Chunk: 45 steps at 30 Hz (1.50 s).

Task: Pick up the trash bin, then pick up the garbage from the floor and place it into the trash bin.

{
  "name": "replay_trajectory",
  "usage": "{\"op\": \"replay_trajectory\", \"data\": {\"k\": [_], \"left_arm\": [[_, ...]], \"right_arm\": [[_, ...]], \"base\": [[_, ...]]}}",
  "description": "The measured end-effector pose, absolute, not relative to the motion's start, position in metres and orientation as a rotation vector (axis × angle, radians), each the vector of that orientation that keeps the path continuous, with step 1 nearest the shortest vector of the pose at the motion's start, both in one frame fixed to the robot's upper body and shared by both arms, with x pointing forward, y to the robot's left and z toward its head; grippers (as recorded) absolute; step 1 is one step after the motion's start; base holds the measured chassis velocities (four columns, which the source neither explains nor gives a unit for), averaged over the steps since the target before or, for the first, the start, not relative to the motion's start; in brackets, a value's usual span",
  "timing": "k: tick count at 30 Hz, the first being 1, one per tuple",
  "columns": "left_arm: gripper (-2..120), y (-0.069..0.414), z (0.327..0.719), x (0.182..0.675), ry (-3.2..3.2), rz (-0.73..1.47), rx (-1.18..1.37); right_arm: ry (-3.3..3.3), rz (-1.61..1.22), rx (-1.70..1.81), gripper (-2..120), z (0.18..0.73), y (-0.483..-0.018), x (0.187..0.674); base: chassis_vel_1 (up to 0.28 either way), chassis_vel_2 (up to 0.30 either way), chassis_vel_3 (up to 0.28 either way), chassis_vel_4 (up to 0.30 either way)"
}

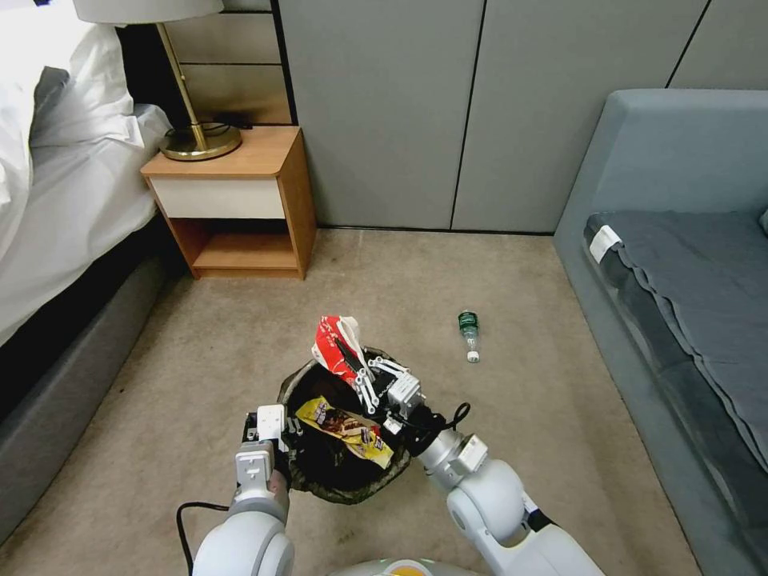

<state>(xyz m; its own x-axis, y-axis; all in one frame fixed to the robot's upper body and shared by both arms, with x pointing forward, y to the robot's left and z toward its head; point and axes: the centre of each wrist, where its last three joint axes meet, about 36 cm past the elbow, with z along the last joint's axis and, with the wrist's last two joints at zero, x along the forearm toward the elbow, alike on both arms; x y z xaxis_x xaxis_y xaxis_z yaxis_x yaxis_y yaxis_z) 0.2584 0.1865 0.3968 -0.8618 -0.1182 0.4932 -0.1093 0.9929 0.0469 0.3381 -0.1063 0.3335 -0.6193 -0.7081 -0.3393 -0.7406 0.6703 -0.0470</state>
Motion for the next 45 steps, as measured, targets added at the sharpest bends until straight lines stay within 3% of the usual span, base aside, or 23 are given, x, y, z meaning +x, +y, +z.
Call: {"op": "replay_trajectory", "data": {"k": [28,31,37,39,45], "left_arm": [[0,0.186,0.408,0.261,-2.651,-0.009,0.152],[0,0.184,0.41,0.26,-2.655,-0.006,0.146],[0,0.182,0.412,0.257,-2.655,-0.003,0.138],[0,0.181,0.413,0.256,-2.656,-0.003,0.135],[0,0.181,0.413,0.256,-2.656,-0.003,0.135]], "right_arm": [[2.708,0.062,-1.187,3,0.263,-0.127,0.313],[2.713,0.057,-1.193,19,0.261,-0.127,0.311],[2.714,0.051,-1.199,36,0.261,-0.127,0.31],[2.713,0.046,-1.2,49,0.261,-0.127,0.309],[2.701,0.043,-1.197,66,0.266,-0.127,0.31]], "base": [[0.0,0.0,0.0,0.0],[0.0,0.0,0.0,0.0],[0.0,0.0,0.0,0.0],[0.0,0.0,0.0,0.0],[0.0,0.0,0.0,0.0]]}}
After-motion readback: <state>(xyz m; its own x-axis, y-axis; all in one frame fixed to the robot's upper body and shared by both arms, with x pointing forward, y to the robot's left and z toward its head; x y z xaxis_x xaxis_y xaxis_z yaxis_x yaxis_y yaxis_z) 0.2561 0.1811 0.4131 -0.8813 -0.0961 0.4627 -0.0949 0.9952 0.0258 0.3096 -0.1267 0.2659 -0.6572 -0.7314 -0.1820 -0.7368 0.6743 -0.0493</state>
